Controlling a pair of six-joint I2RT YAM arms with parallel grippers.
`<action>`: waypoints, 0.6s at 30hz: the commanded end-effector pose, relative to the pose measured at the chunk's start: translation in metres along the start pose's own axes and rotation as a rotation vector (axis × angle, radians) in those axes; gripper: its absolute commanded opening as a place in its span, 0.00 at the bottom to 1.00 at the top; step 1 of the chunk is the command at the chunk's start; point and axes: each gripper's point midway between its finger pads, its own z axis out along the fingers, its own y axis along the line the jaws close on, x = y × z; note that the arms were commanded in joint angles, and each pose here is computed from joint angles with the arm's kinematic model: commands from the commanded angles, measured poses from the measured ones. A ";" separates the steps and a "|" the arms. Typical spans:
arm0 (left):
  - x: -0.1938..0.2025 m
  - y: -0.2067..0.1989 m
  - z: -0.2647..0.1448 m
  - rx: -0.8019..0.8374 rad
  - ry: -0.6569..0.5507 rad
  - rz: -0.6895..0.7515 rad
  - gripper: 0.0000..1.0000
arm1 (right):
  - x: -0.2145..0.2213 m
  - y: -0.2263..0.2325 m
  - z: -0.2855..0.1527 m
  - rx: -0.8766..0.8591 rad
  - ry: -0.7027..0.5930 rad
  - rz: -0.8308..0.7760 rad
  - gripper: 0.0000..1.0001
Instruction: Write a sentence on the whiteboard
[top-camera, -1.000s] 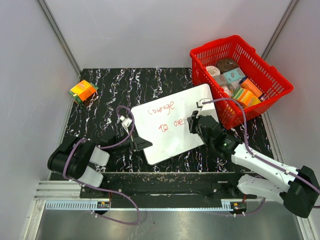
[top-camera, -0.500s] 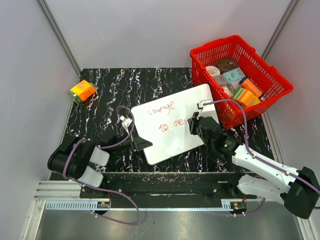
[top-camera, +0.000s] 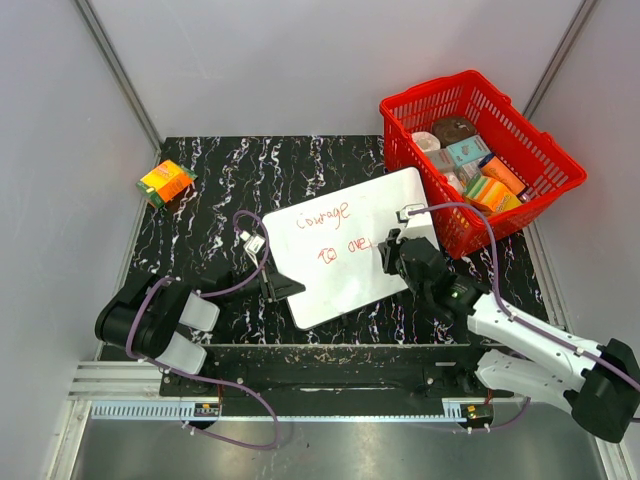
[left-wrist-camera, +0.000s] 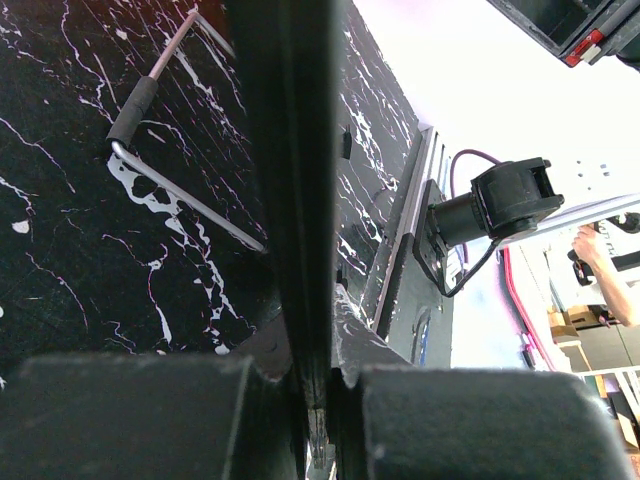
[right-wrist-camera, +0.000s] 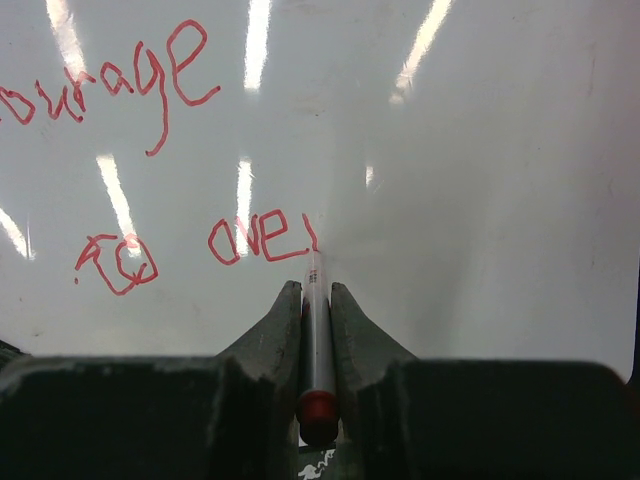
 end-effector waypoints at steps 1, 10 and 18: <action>-0.002 0.021 0.003 -0.087 -0.018 0.088 0.00 | 0.001 -0.005 -0.003 0.007 -0.002 0.021 0.00; -0.002 0.021 0.003 -0.089 -0.017 0.090 0.00 | -0.020 0.001 0.003 0.012 -0.052 0.021 0.00; -0.001 0.021 0.003 -0.090 -0.013 0.091 0.00 | -0.041 0.006 0.007 0.017 -0.104 0.031 0.00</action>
